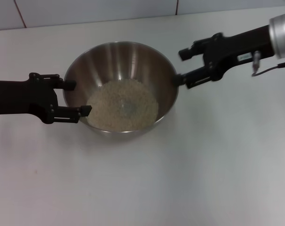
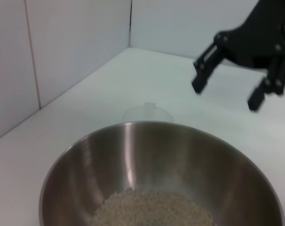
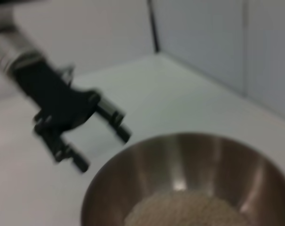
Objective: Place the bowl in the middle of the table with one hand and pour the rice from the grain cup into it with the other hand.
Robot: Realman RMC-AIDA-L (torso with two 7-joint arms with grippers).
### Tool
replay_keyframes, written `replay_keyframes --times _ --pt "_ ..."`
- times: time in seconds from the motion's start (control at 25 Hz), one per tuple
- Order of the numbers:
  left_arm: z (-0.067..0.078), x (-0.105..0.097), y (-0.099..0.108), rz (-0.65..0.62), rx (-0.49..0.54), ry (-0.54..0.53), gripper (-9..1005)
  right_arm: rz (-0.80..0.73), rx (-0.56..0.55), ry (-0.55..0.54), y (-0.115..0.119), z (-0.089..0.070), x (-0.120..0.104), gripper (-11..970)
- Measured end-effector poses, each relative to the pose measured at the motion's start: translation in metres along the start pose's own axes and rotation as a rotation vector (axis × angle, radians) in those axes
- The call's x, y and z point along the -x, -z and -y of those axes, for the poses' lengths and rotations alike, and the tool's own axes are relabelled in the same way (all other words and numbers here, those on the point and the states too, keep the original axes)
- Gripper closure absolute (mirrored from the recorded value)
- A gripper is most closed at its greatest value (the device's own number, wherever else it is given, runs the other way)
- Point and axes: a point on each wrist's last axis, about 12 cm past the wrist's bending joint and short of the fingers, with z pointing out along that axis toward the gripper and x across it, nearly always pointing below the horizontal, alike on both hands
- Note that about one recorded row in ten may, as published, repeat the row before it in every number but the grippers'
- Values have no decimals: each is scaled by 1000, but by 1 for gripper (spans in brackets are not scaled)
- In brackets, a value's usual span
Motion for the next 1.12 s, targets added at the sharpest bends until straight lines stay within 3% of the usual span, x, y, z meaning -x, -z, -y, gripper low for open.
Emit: replay_keyframes --times 0.2,1.12 --pt "0 2 -1 2 0 -4 194 -57 10 10 -10 -5 3 136" --pt "0 3 -3 -2 -2 -9 194 -35 -5 13 -10 -5 4 135"
